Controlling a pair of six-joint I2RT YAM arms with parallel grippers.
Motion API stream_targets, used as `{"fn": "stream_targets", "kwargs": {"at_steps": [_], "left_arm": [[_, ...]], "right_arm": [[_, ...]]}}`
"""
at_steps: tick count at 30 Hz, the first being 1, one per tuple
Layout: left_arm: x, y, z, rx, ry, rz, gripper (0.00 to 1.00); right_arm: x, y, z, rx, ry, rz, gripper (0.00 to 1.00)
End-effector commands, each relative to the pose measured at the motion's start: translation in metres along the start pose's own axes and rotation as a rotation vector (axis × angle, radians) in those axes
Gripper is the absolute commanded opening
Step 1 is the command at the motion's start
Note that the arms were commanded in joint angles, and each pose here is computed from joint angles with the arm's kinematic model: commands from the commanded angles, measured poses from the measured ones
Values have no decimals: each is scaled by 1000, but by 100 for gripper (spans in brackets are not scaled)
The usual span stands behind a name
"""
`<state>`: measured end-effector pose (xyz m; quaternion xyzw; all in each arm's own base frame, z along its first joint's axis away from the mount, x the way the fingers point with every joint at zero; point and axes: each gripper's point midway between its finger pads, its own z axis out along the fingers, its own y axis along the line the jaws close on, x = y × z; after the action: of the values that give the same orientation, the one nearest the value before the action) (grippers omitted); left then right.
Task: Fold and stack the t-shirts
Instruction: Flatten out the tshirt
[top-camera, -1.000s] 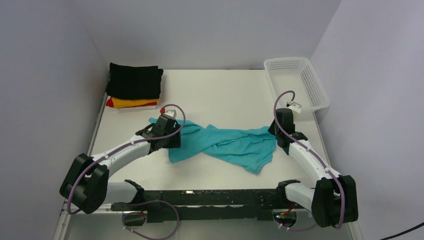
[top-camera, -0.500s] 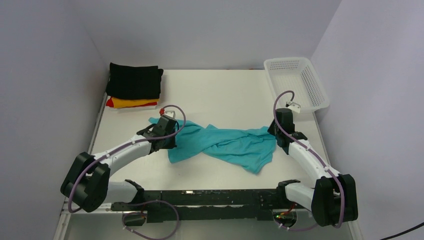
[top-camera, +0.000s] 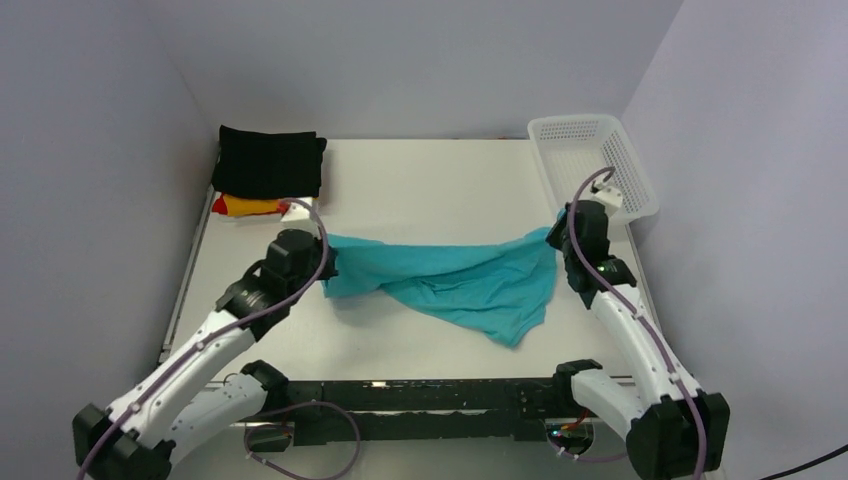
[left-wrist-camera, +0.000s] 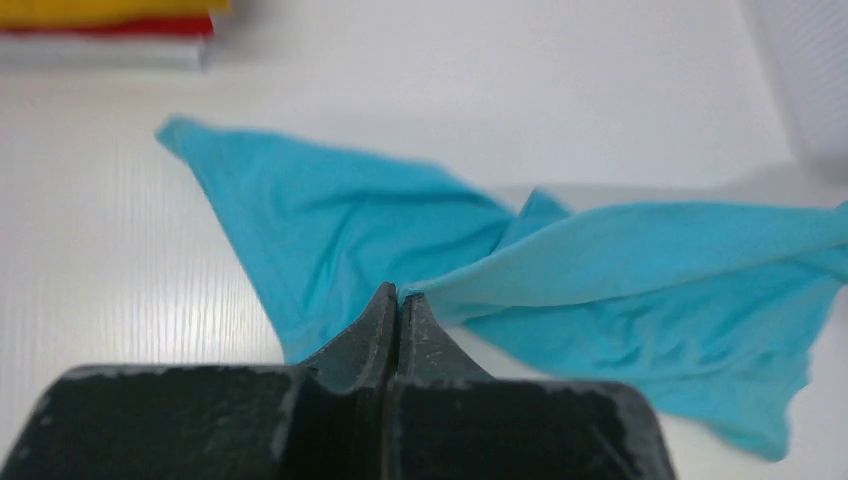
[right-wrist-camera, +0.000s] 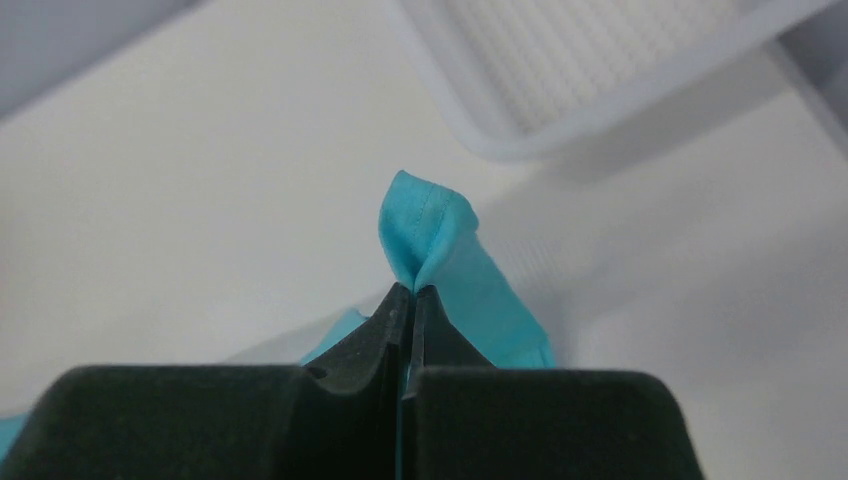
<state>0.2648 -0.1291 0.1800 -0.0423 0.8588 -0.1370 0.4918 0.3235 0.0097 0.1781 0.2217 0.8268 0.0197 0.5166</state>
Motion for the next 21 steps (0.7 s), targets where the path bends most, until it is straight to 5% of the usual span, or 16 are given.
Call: {"fn": "stream_targets", "kwargs": {"at_steps": [1, 9, 21], "left_arm": [[-103, -12, -57, 66, -355, -68, 0], [-227, -20, -195, 194, -781, -87, 0], [-301, -37, -391, 484, -1117, 46, 0]], "right_arm": [[-100, 24, -55, -105, -259, 60, 0], [-223, 63, -191, -388, -574, 86, 0], [-315, 82, -394, -730, -889, 24, 0]]}}
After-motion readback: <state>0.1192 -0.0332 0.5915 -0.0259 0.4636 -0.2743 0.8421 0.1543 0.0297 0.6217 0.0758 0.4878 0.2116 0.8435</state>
